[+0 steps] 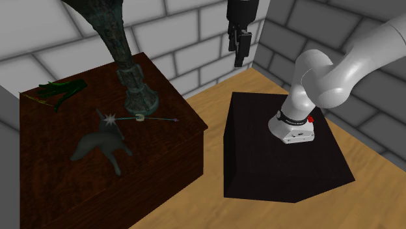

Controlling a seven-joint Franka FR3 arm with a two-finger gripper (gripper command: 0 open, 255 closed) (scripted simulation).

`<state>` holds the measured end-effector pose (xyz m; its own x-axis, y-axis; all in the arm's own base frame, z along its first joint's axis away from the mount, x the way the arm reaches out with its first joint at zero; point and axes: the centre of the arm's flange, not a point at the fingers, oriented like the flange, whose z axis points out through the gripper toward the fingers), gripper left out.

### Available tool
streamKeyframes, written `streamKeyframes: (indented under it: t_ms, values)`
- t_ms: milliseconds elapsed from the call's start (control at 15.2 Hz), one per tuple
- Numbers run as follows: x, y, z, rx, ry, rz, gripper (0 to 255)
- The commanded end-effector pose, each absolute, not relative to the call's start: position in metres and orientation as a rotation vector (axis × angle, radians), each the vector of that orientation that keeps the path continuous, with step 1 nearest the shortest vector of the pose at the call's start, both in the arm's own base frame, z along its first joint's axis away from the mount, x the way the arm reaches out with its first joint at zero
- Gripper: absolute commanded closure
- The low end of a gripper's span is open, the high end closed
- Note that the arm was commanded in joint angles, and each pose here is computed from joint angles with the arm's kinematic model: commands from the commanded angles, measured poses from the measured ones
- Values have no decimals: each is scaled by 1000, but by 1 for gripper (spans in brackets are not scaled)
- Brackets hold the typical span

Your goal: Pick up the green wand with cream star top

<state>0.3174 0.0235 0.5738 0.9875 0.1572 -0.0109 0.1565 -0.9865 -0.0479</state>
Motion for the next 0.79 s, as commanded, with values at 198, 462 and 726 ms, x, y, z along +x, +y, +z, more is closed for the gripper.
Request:
streamKeyframes:
  t_ms: [198, 462, 726]
  values:
    - [350, 30, 554, -3076, -236, 10, 0]
    - [393, 39, 529, -3064, -226, -6, 0]
    - [437, 48, 504, -3051, -216, -22, 0]
